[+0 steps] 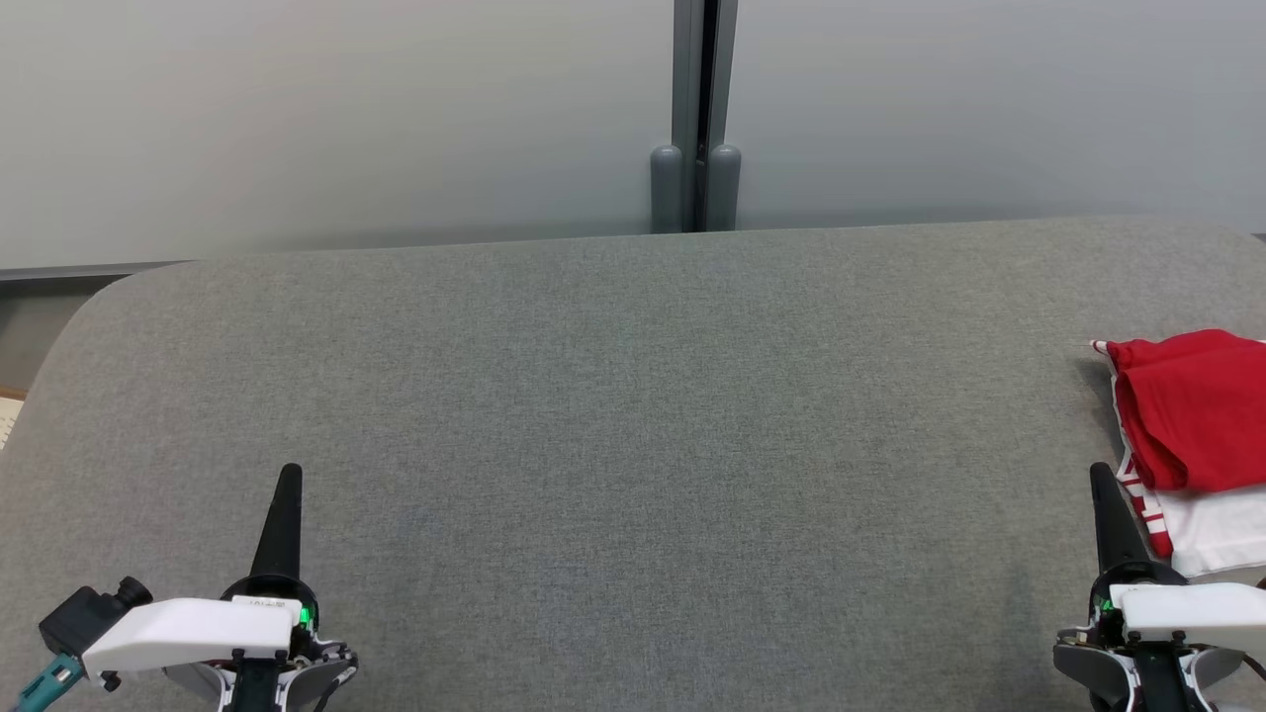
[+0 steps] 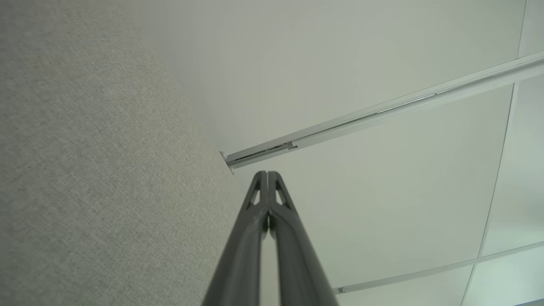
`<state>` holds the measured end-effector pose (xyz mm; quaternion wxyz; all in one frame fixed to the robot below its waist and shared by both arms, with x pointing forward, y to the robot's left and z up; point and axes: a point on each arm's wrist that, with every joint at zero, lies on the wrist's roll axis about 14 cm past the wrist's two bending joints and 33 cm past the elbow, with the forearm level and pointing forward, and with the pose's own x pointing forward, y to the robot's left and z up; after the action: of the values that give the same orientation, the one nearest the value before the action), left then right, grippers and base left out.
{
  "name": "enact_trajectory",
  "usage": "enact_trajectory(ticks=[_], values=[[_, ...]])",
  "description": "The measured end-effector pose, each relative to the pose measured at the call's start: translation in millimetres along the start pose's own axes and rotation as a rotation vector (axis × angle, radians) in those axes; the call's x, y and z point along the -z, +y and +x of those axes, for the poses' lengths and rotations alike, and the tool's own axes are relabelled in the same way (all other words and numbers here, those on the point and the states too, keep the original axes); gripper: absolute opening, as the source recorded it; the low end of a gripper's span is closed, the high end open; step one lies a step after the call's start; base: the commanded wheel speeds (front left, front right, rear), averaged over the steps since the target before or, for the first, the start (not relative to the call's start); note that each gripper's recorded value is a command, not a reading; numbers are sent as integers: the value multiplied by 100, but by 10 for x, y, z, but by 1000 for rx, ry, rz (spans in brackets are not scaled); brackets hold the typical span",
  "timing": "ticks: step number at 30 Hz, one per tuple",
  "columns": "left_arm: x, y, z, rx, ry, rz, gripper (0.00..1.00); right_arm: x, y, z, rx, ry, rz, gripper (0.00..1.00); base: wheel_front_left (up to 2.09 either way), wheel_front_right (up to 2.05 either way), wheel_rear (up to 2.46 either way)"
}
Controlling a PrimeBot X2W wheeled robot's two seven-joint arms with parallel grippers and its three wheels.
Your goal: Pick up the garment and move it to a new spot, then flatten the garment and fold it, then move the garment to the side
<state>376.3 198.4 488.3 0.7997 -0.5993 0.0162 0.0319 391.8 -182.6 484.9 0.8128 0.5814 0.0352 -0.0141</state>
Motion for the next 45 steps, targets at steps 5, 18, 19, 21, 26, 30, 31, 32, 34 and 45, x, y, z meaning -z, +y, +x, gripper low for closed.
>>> enact_trajectory(ticks=[5, 18, 19, 21, 26, 30, 31, 32, 34, 45], values=[[-2, -8, 8, 3, 5, -33, 0, -23, 7, -8, -3, -3, 44, 0, 0, 0, 0], [-26, -63, 49, 21, 9, -124, 0, -81, 45, -21, -18, -9, 144, 0, 0, 0, 0], [-27, -65, 50, 22, 10, -130, 0, -87, 48, -22, -20, -11, 152, 0, 0, 0, 0], [-28, -66, 52, 22, 11, -142, 0, -96, 59, -20, -24, -11, 168, 0, 0, 0, 0], [-29, -75, 58, 26, 15, -171, 0, -120, 75, -25, -31, -14, 201, 0, 0, 0, 0], [-34, -87, 66, 30, 17, -197, 0, -143, 82, -32, -36, -18, 230, 0, 0, 0, 0], [-38, -88, 67, 31, 16, -203, 0, -147, 84, -33, -37, -18, 237, 0, 0, 0, 0], [-39, -90, 68, 32, 16, -208, 0, -154, 87, -35, -39, -20, 243, 0, 0, 0, 0], [-37, -97, 72, 34, 21, -219, 0, -165, 95, -36, -43, -22, 256, 0, 0, 0, 0], [-49, -137, 93, 50, 25, -280, 0, -217, 116, -59, -57, -29, 325, 0, 0, 0, 0]])
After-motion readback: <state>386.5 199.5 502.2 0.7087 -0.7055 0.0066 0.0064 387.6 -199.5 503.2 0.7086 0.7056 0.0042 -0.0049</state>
